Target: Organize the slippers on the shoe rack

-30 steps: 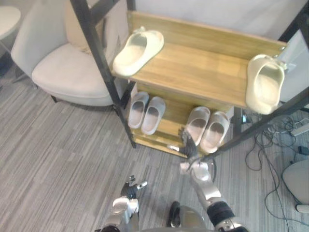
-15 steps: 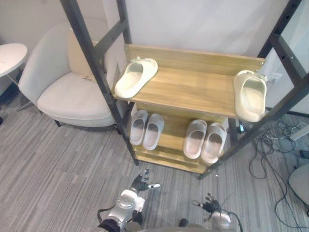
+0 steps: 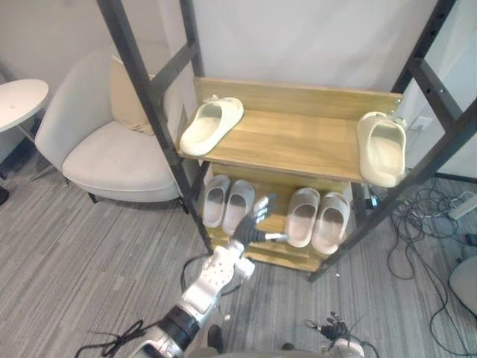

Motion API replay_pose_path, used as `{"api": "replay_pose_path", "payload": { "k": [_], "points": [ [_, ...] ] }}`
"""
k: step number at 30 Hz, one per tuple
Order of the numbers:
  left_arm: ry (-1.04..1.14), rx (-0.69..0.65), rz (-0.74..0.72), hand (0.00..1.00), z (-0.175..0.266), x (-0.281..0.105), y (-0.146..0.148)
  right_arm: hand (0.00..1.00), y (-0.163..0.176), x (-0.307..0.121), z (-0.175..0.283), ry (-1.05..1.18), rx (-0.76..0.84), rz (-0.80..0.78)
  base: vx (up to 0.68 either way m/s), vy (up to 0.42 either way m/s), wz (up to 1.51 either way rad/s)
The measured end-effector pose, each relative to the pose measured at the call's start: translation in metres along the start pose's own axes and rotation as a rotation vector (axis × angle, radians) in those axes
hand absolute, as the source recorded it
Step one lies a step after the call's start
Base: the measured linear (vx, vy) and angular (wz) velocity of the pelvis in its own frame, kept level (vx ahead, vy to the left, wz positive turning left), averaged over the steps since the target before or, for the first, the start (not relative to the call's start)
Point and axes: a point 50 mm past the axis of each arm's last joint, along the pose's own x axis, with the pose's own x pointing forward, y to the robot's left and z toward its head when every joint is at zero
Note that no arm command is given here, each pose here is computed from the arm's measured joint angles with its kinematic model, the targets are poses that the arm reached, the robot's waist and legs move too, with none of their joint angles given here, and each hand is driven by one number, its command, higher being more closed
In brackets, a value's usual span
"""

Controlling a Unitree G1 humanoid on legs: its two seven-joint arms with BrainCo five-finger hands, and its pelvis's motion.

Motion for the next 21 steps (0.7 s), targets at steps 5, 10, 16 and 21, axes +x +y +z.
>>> {"api": "replay_pose_path", "payload": {
  "k": [5,10,16,21],
  "points": [
    [-0.124,0.083,0.132,0.0,0.031,0.023,0.034,0.0,-0.001,0.0,0.0,0.0,-0.004,0.015,0.0,0.002,-0.02],
    [-0.173,0.199,0.221,0.0,0.046,0.033,0.06,0.0,-0.006,0.0,-0.002,0.004,-0.011,0.019,-0.01,0.013,-0.14],
    [-0.116,0.385,0.39,0.0,0.054,0.044,0.126,0.0,-0.009,0.001,-0.002,0.014,-0.016,0.019,-0.01,0.016,-0.25],
    [-0.087,0.494,0.476,0.0,0.071,0.052,0.164,0.0,-0.013,0.001,-0.004,0.022,0.015,0.013,0.04,0.001,-0.12]
  ]
}}
